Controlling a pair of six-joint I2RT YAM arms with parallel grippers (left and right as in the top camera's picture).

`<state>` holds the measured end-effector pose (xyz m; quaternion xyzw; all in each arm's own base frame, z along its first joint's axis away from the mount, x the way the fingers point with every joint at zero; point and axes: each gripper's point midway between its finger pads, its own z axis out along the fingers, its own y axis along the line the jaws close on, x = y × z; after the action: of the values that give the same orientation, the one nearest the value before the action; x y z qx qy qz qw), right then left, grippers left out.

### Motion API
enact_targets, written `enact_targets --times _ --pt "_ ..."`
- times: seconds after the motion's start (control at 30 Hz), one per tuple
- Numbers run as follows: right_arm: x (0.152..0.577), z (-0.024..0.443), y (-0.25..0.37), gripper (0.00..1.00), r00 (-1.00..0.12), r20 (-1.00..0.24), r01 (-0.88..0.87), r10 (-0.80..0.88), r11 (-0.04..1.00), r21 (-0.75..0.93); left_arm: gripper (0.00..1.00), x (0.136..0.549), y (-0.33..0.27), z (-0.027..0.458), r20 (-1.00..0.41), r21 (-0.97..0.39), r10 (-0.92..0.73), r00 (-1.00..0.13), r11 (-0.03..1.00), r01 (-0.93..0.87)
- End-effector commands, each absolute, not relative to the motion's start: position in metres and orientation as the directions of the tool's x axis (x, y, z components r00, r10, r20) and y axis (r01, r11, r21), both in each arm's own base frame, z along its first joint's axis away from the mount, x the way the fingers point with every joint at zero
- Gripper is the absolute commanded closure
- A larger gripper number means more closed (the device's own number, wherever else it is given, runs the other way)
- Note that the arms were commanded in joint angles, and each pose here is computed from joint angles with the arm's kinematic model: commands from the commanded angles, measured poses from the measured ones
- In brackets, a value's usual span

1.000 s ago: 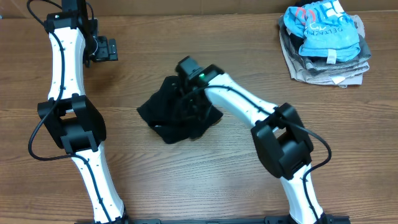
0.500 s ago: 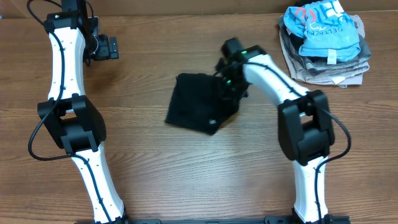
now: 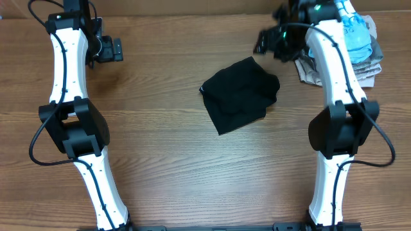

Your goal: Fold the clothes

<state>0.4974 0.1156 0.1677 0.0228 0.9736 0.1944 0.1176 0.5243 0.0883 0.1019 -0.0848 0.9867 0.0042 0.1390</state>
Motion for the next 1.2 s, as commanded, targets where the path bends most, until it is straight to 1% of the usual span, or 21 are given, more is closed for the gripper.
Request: enact_targets --times 0.0,0.07,0.1,0.17,0.27,0.33,0.47,0.6,0.83,0.97,1.17 --pt "0.478 0.233 0.139 0.20 -0.955 -0.215 0.082 0.205 0.877 0.474 0.00 0.521 0.086 0.096 -0.252 -0.029 -0.181 -0.951 0.983 -0.179" --pt "0.466 0.235 0.134 0.16 -0.947 -0.163 0.179 0.276 0.878 0.444 0.00 0.519 0.086 0.096 -0.247 -0.029 -0.181 -0.952 0.983 -0.180" --pt "0.459 0.231 0.129 0.15 -0.935 -0.122 0.258 0.333 0.874 0.413 0.00 0.519 0.086 0.096 -0.245 -0.029 -0.181 -0.952 0.983 -0.180" --pt "0.453 0.221 0.121 0.14 -0.898 -0.061 0.387 0.436 0.848 0.363 0.00 0.518 0.086 0.095 -0.241 -0.029 -0.182 -0.953 0.983 -0.180" --pt "0.447 0.209 0.125 0.14 -0.840 0.017 0.516 0.542 0.789 0.334 0.00 0.517 0.086 0.095 -0.237 -0.029 -0.182 -0.954 0.983 -0.180" --pt "0.443 0.196 0.123 0.15 -0.780 0.039 0.610 0.624 0.745 0.269 0.00 0.516 0.086 0.095 -0.234 -0.029 -0.182 -0.955 0.983 -0.180" --pt "0.431 0.175 0.126 0.17 -0.682 0.049 0.727 0.730 0.669 0.155 0.00 0.517 0.085 0.095 -0.234 -0.030 -0.182 -0.955 0.983 -0.180" --pt "0.418 0.159 0.139 0.18 -0.645 0.053 0.764 0.762 0.640 0.081 0.00 0.517 0.086 0.095 -0.235 -0.030 -0.182 -0.955 0.983 -0.180" --pt "0.394 0.124 0.158 0.18 -0.584 0.074 0.809 0.809 0.587 -0.034 0.00 0.517 0.085 0.095 -0.235 -0.032 -0.182 -0.955 0.983 -0.179" --pt "0.386 0.098 0.160 0.18 -0.565 0.087 0.817 0.821 0.571 -0.081 0.00 0.517 0.081 0.095 -0.235 -0.054 -0.182 -0.955 0.983 -0.174" --pt "0.377 0.068 0.159 0.18 -0.575 0.098 0.803 0.812 0.583 -0.121 0.00 0.518 0.081 0.096 -0.239 -0.055 -0.182 -0.954 0.983 -0.174"
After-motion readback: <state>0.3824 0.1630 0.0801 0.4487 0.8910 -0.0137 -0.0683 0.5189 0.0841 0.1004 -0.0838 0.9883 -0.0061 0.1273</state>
